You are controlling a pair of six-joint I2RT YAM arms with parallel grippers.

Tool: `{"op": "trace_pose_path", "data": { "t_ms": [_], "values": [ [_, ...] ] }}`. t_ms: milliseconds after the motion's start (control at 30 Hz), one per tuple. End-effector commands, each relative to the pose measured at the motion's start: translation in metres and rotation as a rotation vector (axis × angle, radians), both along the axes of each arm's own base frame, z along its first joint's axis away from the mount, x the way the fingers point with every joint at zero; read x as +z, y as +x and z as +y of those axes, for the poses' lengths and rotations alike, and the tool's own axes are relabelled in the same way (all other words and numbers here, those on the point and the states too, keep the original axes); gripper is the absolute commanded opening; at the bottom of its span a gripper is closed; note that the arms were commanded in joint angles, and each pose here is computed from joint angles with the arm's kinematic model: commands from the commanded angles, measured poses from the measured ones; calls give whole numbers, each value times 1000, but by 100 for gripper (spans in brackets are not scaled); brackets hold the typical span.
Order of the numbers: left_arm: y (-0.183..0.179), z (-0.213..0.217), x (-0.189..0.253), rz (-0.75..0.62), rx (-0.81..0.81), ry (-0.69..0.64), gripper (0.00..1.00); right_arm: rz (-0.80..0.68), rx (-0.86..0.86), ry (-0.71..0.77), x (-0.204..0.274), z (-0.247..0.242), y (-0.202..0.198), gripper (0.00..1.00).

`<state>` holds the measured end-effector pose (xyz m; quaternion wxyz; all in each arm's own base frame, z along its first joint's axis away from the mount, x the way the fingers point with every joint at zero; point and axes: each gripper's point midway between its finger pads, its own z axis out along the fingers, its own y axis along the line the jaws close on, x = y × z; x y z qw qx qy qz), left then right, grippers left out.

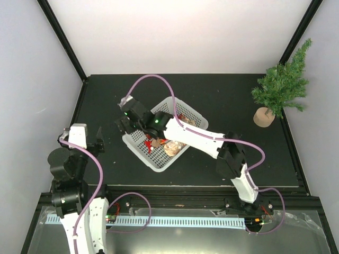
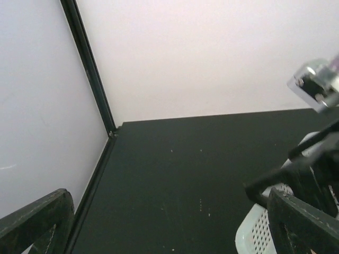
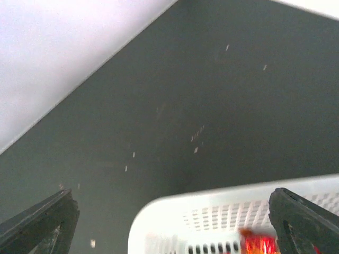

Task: Decorate the small christmas tree

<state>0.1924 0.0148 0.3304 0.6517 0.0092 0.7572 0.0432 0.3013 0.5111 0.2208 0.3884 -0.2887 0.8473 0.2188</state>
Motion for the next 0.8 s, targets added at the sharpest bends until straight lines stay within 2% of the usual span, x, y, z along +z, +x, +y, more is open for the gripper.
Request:
{"op": "trace_pose_path", "data": {
  "t_ms": [0,100,233,767],
  "values": [
    [-1,3,10,-49,19,-14,99,-67,-71,-64,-4,6,35,99],
    [-1,-5,9,-48,-26,-19,99,-68,-88,-138,-23,12,55,99],
    [-5,-7,11,-69,-32,-7,99,-24,-112,-162,-52,8,71,99],
    [-9,-27,11,-90,-142,4,99,40,-45,-270,-101,-30,37,98]
  ]
}}
